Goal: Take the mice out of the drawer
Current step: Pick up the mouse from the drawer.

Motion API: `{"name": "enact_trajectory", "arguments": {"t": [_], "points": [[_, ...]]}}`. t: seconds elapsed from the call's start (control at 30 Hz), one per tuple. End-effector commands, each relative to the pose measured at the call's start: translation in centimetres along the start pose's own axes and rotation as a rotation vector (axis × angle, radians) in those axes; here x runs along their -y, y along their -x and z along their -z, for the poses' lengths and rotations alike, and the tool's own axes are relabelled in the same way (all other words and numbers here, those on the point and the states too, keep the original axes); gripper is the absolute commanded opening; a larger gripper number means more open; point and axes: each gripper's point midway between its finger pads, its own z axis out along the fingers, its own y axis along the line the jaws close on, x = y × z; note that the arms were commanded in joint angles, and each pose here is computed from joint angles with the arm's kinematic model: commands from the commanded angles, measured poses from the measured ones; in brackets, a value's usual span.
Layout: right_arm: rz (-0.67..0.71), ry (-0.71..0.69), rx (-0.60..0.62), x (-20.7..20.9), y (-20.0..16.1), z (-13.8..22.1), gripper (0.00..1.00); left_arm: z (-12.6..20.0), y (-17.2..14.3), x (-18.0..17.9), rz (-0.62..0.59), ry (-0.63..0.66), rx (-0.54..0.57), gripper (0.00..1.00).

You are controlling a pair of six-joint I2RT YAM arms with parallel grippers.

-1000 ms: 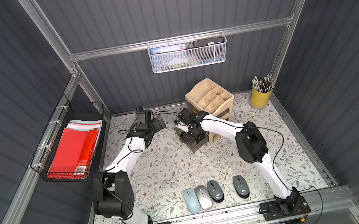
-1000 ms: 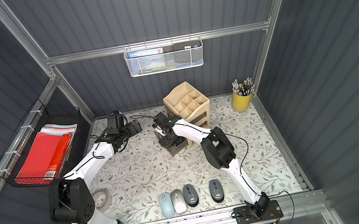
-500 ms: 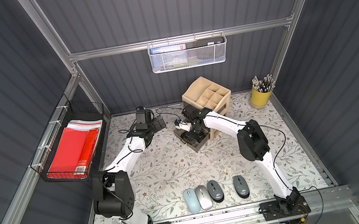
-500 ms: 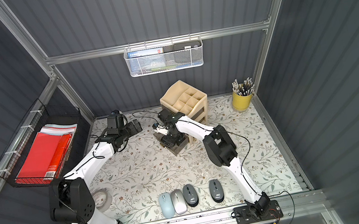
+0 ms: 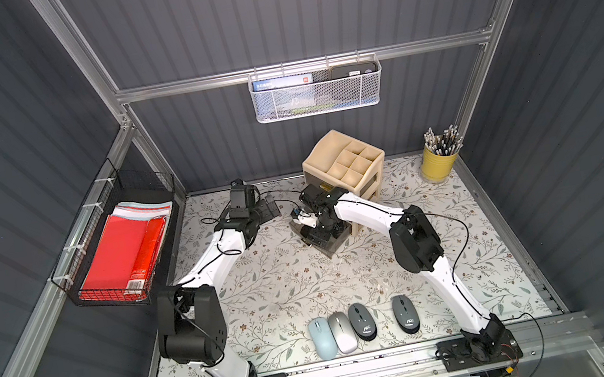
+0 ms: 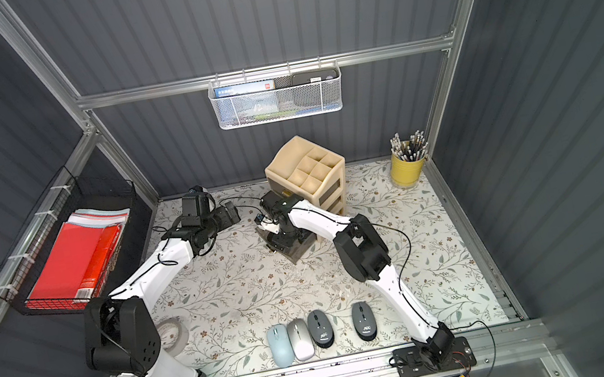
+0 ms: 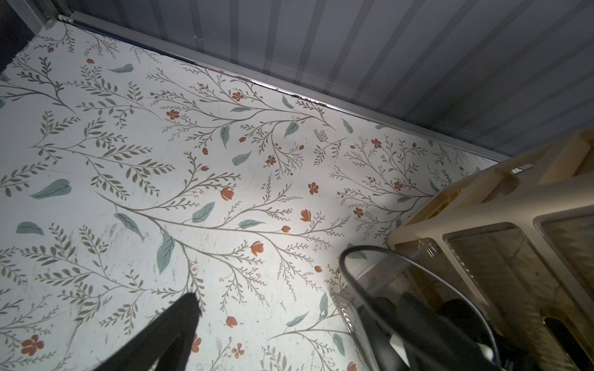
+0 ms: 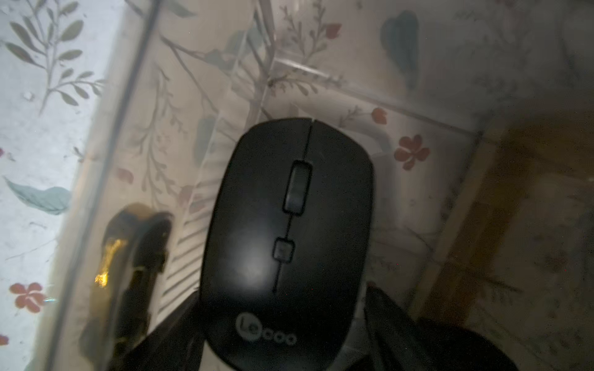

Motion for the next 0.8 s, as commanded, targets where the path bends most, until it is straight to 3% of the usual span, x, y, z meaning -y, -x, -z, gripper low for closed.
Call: {"name": "enact_trajectory", "arguments": {"t": [0.0,0.07,0.23,0.47,0.77], "points": [[-0.018,0.132,-0.206,-3.0,-6.1,-6.0,0.68,-0.2,0.2,-0.3,-0.014,0.001,-0.001,0.99],[-0.027,0.103,-0.2,-2.5,-5.6,-5.3,0.53,-0.1,0.2,-0.3,-0.013,0.001,-0.002,0.99],[-0.052,0.001,-0.136,-0.6,-3.7,-2.5,0.46,-0.2,0.2,-0.2,-0.016,-0.006,-0.004,0.99],[-0.104,-0.134,0.028,1.9,-0.1,3.2,0.44,-0.2,0.0,-0.2,-0.019,-0.006,-0.011,0.99],[-0.133,-0.01,0.201,0.3,2.1,7.9,0.45,-0.4,-0.1,-0.3,-0.029,-0.008,-0.019,0.99]]}}
